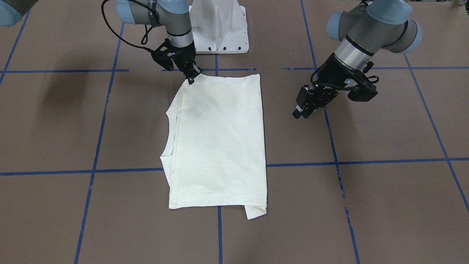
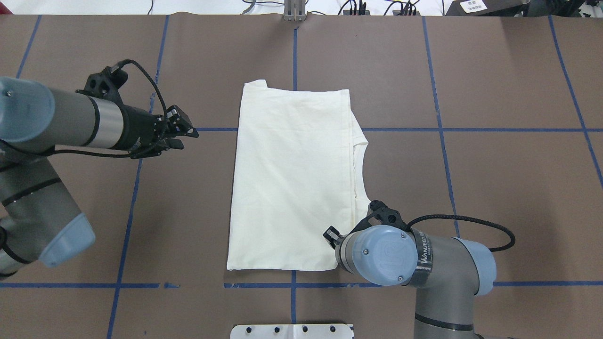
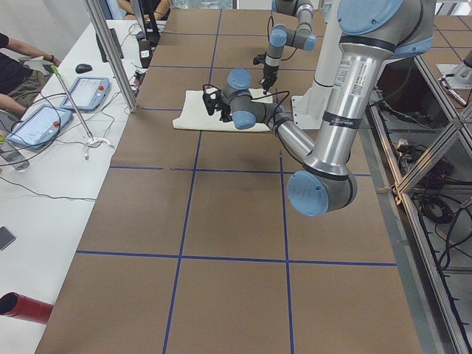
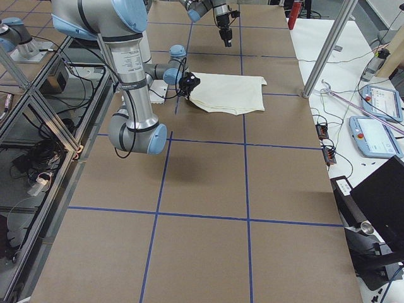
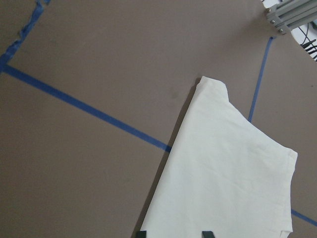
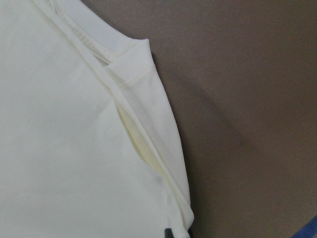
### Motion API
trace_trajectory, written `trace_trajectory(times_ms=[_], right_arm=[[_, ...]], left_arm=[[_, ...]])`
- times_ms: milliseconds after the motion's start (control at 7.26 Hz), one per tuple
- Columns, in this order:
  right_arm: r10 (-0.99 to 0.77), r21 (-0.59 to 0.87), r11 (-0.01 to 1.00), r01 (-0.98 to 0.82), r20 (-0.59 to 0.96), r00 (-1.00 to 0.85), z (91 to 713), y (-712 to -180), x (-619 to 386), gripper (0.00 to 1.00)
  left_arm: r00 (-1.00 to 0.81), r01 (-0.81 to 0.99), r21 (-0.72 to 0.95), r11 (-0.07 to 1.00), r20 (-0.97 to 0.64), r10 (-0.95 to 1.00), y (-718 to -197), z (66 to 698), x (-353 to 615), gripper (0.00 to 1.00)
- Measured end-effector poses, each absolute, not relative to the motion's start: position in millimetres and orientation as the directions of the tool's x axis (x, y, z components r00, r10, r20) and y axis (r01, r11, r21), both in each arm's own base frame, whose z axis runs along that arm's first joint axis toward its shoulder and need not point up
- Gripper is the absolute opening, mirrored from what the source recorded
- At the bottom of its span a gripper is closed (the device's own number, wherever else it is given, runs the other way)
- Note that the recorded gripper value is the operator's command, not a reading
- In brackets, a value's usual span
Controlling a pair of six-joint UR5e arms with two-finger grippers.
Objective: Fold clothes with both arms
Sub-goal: 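Lower both grippers to the shirt edge nearest the robot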
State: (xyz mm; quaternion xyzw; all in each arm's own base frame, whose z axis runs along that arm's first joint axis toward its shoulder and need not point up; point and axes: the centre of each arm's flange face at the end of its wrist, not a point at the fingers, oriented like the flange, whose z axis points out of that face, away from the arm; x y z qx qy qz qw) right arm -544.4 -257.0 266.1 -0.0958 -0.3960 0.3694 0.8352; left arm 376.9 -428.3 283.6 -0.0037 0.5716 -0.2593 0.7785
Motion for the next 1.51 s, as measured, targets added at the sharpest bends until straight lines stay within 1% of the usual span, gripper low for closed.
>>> trace_trajectory(times_ms=[275,688,826,1101,1239,1514], right_arm=[[0.691,-0.451,0.71,-0.54,0.59,0.417,268,-256,-542,0.0],[0.686,-0.445,0.715,-0.539,0.593,0.421,269,-256,-543,0.0],[0.686,-0.445,0.716,-0.539,0.594,0.421,269,-256,-542,0.0],[0.685,-0.441,0.715,-0.542,0.596,0.419,269,-256,-543,0.0],[0.685,-0.441,0.715,-0.543,0.596,0.419,269,-257,-542,0.0],[0.684,-0.442,0.716,-0.541,0.599,0.416,267,-256,-542,0.0]], left_arm=[[0.263,0.391,-0.369,0.843,-0.833,-0.486,-364,275,433,0.58],[0.341,0.358,-0.405,0.841,-0.783,-0.521,-274,281,500,0.58],[0.358,0.346,-0.409,0.845,-0.774,-0.521,-257,284,513,0.58],[0.381,0.351,-0.403,0.845,-0.764,-0.522,-249,294,527,0.57],[0.385,0.353,-0.4,0.846,-0.762,-0.521,-248,296,530,0.53],[0.387,0.356,-0.4,0.845,-0.76,-0.523,-248,298,534,0.31]])
